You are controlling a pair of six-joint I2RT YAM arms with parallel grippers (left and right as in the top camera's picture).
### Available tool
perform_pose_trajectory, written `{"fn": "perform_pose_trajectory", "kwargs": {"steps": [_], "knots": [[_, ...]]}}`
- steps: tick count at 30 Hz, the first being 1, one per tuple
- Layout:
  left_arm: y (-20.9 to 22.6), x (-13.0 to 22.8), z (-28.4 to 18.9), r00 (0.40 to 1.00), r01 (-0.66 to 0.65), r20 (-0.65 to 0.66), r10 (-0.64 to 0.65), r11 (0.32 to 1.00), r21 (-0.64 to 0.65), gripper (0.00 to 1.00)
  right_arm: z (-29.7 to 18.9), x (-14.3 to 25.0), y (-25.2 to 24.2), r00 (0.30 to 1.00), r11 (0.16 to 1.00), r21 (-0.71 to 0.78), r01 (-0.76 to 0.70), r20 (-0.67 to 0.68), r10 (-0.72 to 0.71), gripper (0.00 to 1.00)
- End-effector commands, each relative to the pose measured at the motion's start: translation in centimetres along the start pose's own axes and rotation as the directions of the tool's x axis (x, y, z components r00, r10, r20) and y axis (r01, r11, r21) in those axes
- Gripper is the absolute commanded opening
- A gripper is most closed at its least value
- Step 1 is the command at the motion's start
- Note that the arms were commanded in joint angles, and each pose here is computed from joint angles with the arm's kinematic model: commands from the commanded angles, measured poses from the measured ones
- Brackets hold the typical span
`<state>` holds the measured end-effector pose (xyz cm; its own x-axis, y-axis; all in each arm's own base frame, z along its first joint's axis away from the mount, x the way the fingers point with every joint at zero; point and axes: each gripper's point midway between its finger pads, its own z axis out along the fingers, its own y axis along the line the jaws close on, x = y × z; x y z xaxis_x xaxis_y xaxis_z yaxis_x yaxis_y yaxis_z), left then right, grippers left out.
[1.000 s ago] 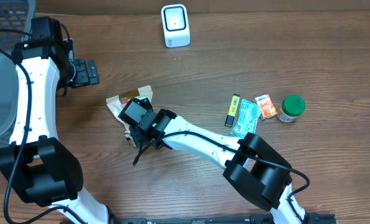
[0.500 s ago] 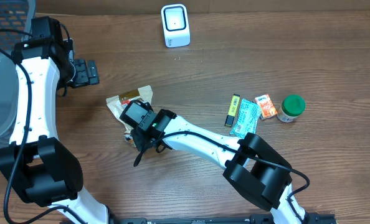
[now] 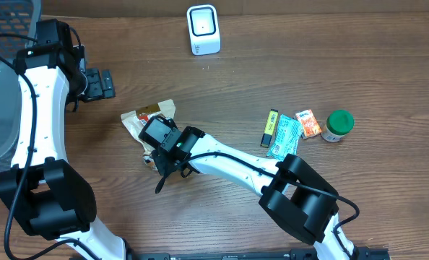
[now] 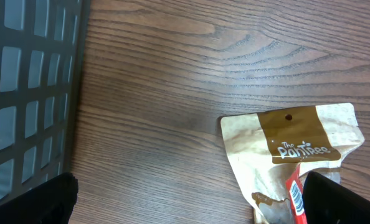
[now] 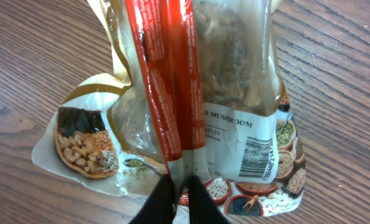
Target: Scan the item barcode
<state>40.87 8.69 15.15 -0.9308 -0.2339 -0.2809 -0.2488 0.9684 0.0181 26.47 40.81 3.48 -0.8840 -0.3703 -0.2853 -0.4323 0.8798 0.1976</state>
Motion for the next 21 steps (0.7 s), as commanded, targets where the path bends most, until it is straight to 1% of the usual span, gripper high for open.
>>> {"fn": "perform_pose_trajectory", "kwargs": {"steps": [1, 3, 8, 16, 18, 21], "knots": [[-0.43, -0.73, -1.27, 0.999, -0.021, 0.040, 0.021, 1.000, 0.011, 1.00, -2.48, -1.74, 1.27, 0.998, 0.999, -0.038, 0.008, 0.066, -0.006, 0.07], [-0.45, -0.73, -1.27, 0.999, -0.022, 0.040, 0.021, 1.000, 0.011, 1.00, -2.48, -1.74, 1.27, 0.998, 0.999, -0.038, 0.008, 0.066, -0.006, 0.09], [-0.43, -0.74, -1.27, 0.999, -0.021, 0.040, 0.021, 1.000, 0.011, 1.00, -2.52, -1.96, 1.31, 0.997, 0.999, -0.039, 0.009, 0.076, -0.006, 0.19], [-0.43, -0.74, -1.27, 0.999, -0.021, 0.040, 0.021, 1.000, 0.011, 1.00, -2.54, -2.39, 1.37, 0.995, 0.999, -0.039, 0.009, 0.095, -0.006, 0.21], [-0.42, -0.73, -1.27, 0.999, -0.021, 0.040, 0.021, 1.000, 0.011, 1.00, -2.55, -2.44, 1.40, 0.995, 0.999, -0.039, 0.009, 0.098, -0.006, 0.28], [-0.43, -0.73, -1.27, 0.999, -0.021, 0.040, 0.021, 1.000, 0.011, 1.00, -2.57, -2.64, 1.51, 0.994, 0.999, -0.043, 0.023, 0.106, -0.018, 0.36]]}}
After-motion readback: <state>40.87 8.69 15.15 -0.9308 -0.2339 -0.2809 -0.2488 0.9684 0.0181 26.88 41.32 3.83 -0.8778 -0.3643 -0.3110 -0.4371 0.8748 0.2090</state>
